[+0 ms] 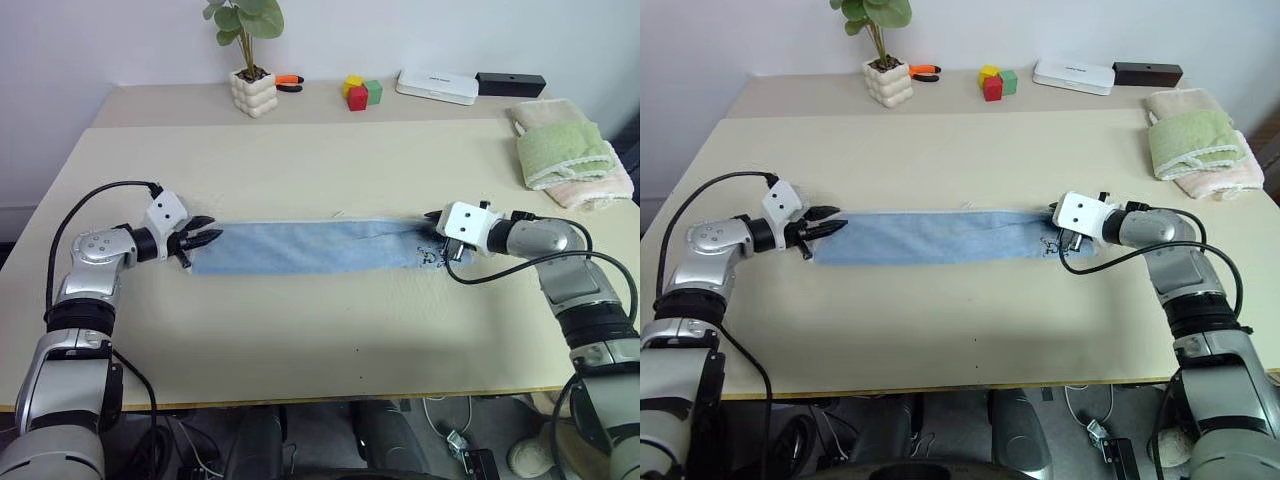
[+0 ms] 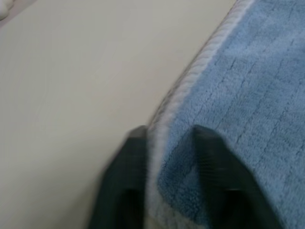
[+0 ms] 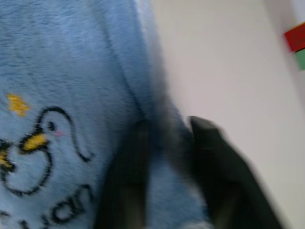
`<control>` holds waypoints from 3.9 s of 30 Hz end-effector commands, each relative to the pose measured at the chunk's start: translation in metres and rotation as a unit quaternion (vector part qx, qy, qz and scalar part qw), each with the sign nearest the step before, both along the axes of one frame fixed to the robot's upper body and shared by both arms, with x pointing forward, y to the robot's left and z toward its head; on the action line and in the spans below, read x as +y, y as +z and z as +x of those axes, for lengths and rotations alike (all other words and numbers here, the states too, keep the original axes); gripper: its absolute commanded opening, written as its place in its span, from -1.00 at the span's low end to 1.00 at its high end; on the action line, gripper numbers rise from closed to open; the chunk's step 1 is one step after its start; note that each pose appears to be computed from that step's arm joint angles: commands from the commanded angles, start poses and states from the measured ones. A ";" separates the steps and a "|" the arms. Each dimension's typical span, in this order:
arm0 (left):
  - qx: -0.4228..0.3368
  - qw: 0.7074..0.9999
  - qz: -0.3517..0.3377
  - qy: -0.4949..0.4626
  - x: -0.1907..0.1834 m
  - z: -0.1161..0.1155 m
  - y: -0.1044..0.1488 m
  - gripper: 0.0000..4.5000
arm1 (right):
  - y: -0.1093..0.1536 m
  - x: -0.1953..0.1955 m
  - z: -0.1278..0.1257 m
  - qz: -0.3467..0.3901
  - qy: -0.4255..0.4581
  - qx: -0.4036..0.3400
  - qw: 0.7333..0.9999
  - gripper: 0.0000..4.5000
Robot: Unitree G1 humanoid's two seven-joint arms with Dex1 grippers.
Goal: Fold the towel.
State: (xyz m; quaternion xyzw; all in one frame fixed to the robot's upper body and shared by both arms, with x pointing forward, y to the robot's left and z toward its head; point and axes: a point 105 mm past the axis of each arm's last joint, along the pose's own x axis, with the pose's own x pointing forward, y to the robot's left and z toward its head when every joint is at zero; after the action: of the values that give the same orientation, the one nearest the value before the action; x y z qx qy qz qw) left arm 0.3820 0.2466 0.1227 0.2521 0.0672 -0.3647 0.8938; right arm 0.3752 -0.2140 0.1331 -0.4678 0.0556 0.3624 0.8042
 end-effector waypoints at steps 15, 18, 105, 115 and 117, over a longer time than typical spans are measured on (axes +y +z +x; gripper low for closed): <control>-0.089 0.970 -0.192 0.119 0.016 0.010 0.080 -0.59 | 0.100 0.000 0.015 0.277 -0.122 -0.130 0.944 -0.62; -0.093 0.954 -0.252 0.130 -0.005 0.012 0.089 -0.99 | 0.102 0.020 0.015 0.351 -0.124 -0.115 0.921 -1.00; -0.010 0.970 -0.185 -0.158 -0.069 -0.068 0.077 1.00 | -0.040 0.005 -0.048 0.695 -0.444 0.111 0.555 -0.98; -0.012 0.971 -0.191 -0.144 -0.062 -0.066 0.076 1.00 | -0.013 -0.032 -0.064 0.672 -0.447 0.038 0.589 -0.98; -0.011 0.971 -0.190 -0.143 -0.061 -0.065 0.075 1.00 | -0.009 -0.037 -0.072 0.662 -0.442 0.034 0.604 -0.98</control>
State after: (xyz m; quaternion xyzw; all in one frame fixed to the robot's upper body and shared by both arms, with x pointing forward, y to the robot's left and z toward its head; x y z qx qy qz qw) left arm 0.3178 0.1800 0.1880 0.0819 -0.0289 -0.4981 0.8627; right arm 0.3090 -0.2469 0.1029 0.2946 0.0647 -0.0954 0.9486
